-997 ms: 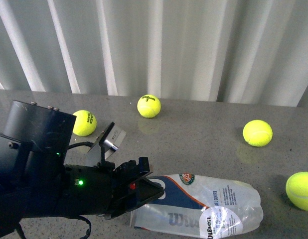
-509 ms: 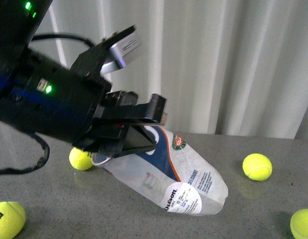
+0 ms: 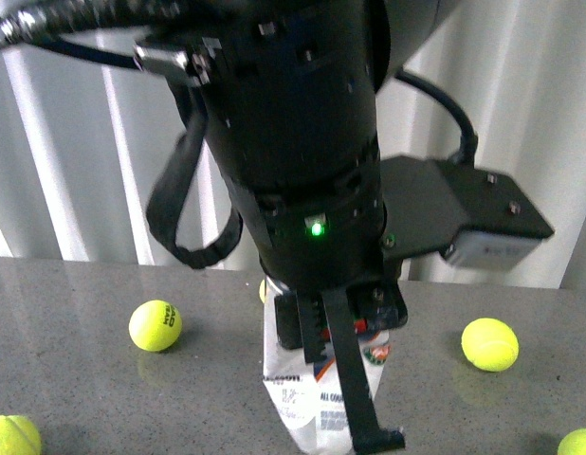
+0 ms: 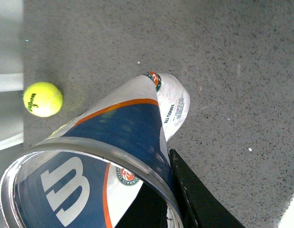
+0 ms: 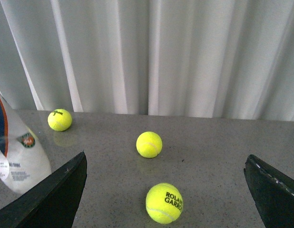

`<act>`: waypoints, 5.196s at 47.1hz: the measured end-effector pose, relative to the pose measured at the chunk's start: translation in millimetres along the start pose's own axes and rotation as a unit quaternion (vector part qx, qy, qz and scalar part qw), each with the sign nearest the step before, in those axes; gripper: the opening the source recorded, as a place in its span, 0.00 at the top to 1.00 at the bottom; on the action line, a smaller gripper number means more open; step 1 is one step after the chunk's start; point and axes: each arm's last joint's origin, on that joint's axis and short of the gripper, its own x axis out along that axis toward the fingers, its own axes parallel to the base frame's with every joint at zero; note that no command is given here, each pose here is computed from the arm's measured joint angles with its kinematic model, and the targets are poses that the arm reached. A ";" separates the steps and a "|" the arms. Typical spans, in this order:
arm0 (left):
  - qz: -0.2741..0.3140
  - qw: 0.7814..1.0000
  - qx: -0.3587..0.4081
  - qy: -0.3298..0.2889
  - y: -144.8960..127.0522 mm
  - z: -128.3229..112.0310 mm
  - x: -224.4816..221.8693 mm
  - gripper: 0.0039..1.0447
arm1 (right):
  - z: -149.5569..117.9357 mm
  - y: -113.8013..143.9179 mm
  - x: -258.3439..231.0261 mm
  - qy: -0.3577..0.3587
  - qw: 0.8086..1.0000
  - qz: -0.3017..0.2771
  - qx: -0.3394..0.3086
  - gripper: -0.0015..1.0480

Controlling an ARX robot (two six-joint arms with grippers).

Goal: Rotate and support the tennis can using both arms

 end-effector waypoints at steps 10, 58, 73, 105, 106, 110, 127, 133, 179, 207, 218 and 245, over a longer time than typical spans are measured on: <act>-0.034 0.998 0.036 0.025 -9.4 -1.2 28.7 0.97 | 0.0 0.0 0.0 0.000 1.000 0.000 0.000 0.07; -0.063 0.998 0.015 -0.007 -4.9 5.9 14.3 0.05 | 0.0 0.0 0.0 0.000 1.000 0.000 0.000 0.07; -0.026 0.993 -0.079 -0.082 13.7 -5.5 -30.0 0.06 | 0.0 0.0 0.0 0.000 1.000 0.000 0.000 0.07; 0.064 0.736 -0.632 -0.234 13.5 -57.6 -75.4 0.08 | 0.0 0.0 0.0 0.000 1.000 0.000 0.000 0.07; 0.122 0.733 -0.621 -0.251 13.1 -59.1 -74.9 0.12 | 0.0 0.0 0.0 0.000 1.000 0.000 0.000 0.07; 0.318 0.697 -0.569 -0.300 -1.0 -85.5 -73.5 0.29 | 0.0 0.0 0.0 0.000 1.000 0.000 0.000 0.07; 0.392 0.696 -0.520 -0.303 -80.3 -190.8 -71.6 0.97 | 0.0 0.0 0.0 0.000 1.000 0.000 0.000 0.07; 0.399 0.694 -0.518 -0.300 -100.2 -211.3 -72.7 0.97 | 0.0 0.0 0.0 0.000 1.000 0.000 0.000 0.07; 0.409 0.689 -0.511 -0.312 -159.3 -249.9 -83.4 0.97 | 0.0 0.0 0.0 0.000 1.000 0.000 0.000 0.07; 0.403 0.692 -0.515 -0.304 -175.0 -250.9 -88.9 0.97 | 0.0 0.0 0.0 0.000 1.000 0.000 0.000 0.07; 0.407 0.690 -0.512 -0.309 -181.4 -251.0 -92.1 0.97 | 0.0 0.0 0.0 0.000 1.000 0.000 0.000 0.07; 0.407 0.690 -0.512 -0.309 -181.4 -251.0 -92.1 0.16 | 0.0 0.0 0.0 0.000 1.000 0.000 0.000 0.07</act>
